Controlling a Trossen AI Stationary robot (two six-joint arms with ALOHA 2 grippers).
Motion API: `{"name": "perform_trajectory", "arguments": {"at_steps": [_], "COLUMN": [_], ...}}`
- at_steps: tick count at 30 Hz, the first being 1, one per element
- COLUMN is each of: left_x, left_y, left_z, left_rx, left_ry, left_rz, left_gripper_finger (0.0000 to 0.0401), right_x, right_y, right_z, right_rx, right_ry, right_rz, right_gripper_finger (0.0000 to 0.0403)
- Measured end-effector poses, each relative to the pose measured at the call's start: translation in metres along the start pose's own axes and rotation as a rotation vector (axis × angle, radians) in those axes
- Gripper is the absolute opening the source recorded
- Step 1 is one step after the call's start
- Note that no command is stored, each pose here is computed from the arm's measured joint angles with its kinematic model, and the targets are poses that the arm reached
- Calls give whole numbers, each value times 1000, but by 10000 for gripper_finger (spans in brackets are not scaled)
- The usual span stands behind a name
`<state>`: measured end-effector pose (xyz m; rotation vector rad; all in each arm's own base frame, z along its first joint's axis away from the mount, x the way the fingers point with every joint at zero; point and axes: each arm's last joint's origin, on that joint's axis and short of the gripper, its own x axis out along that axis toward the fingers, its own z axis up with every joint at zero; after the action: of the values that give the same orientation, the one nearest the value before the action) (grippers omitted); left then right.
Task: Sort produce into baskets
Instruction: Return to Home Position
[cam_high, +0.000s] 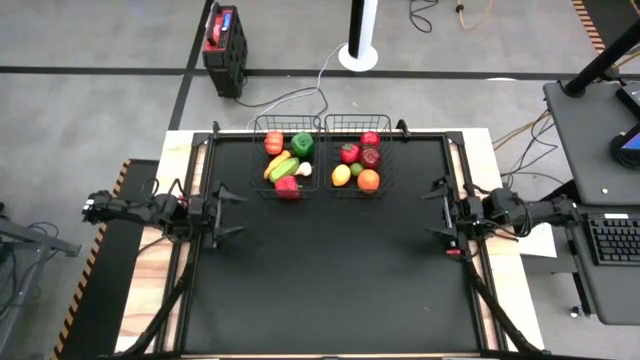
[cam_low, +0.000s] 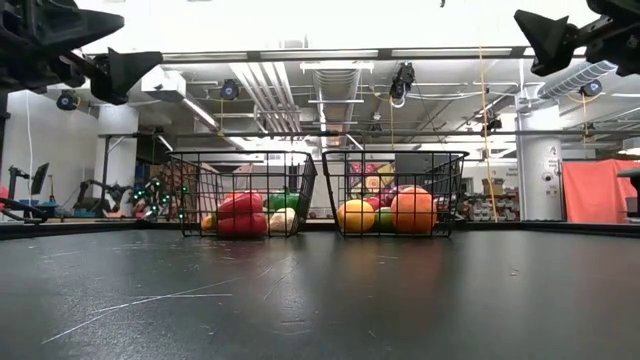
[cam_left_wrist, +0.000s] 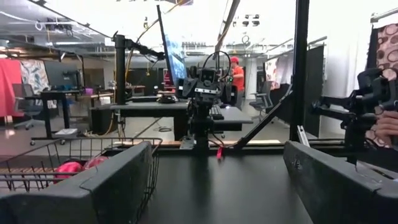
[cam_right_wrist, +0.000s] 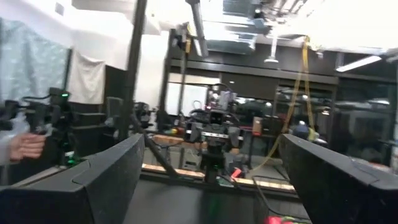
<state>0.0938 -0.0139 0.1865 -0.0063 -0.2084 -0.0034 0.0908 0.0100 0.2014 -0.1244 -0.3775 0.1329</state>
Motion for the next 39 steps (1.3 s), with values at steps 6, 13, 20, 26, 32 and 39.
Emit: {"name": "perform_trajectory", "arguments": {"at_steps": [6,13,20,26,32,39], "left_x": [0,0,0,0,0,0], "left_y": [0,0,0,0,0,0], "left_z": [0,0,0,0,0,0], "left_rx": [-44,-178,-180,-180,-180,-180], "left_ry": [1,2,2,2,2,2], "left_rz": [0,0,0,0,0,0], "left_gripper_finger": [348,348,348,348,348,348], "right_x": [1,2,2,2,2,2], "right_y": [-1,-1,-1,-1,-1,-1], "right_z": [-2,-4,-5,-6,-6,-6], "right_rx": [34,53,54,54,54,54], "right_ry": [24,45,54,62,62,62], "right_rz": [-44,-43,-42,-41,-41,-41], "right_gripper_finger": [364,364,364,364,364,364]}}
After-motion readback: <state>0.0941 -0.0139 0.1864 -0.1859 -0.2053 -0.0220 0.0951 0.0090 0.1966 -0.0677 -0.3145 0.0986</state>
